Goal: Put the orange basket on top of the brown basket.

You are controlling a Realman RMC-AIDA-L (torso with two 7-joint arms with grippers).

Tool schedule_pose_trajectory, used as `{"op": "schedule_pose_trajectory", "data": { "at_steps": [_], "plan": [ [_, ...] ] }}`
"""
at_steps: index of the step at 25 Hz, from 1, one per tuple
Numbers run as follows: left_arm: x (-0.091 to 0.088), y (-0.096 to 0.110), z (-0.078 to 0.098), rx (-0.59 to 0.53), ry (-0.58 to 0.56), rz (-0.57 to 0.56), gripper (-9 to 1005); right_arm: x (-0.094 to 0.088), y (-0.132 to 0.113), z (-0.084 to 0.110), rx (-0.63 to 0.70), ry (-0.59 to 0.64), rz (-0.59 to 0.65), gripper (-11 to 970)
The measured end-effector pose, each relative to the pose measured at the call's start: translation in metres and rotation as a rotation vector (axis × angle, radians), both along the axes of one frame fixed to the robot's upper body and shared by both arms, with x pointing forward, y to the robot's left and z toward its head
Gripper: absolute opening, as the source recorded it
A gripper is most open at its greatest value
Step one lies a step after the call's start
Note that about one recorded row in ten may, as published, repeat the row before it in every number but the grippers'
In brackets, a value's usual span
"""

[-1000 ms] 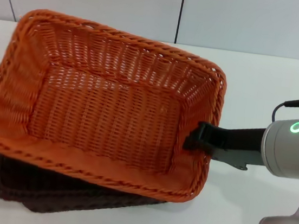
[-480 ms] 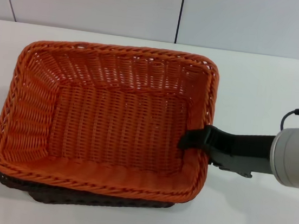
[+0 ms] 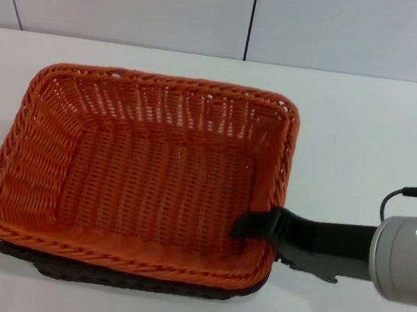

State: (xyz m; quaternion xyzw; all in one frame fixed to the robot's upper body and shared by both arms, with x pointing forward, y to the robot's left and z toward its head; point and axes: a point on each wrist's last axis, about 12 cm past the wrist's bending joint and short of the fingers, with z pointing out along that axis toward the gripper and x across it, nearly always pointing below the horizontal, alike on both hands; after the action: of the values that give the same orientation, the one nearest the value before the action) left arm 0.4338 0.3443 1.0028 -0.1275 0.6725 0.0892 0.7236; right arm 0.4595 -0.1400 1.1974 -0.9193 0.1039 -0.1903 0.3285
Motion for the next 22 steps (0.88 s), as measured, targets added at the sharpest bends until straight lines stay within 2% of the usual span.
{"op": "schedule_pose_trajectory", "data": {
  "at_steps": [9, 18, 22],
  "plan": [
    [0.001, 0.0, -0.001, 0.002, 0.012, -0.007, 783, -0.014, 0.015, -0.005, 0.026, 0.034, 0.062, 577],
    [0.002, 0.0, -0.002, 0.001, 0.026, -0.016, 782, -0.009, 0.01, -0.004, 0.085, 0.003, 0.0, 603],
    [0.007, -0.001, -0.002, -0.001, 0.03, -0.022, 782, -0.011, 0.006, -0.008, 0.099, 0.018, -0.017, 728]
  ]
}}
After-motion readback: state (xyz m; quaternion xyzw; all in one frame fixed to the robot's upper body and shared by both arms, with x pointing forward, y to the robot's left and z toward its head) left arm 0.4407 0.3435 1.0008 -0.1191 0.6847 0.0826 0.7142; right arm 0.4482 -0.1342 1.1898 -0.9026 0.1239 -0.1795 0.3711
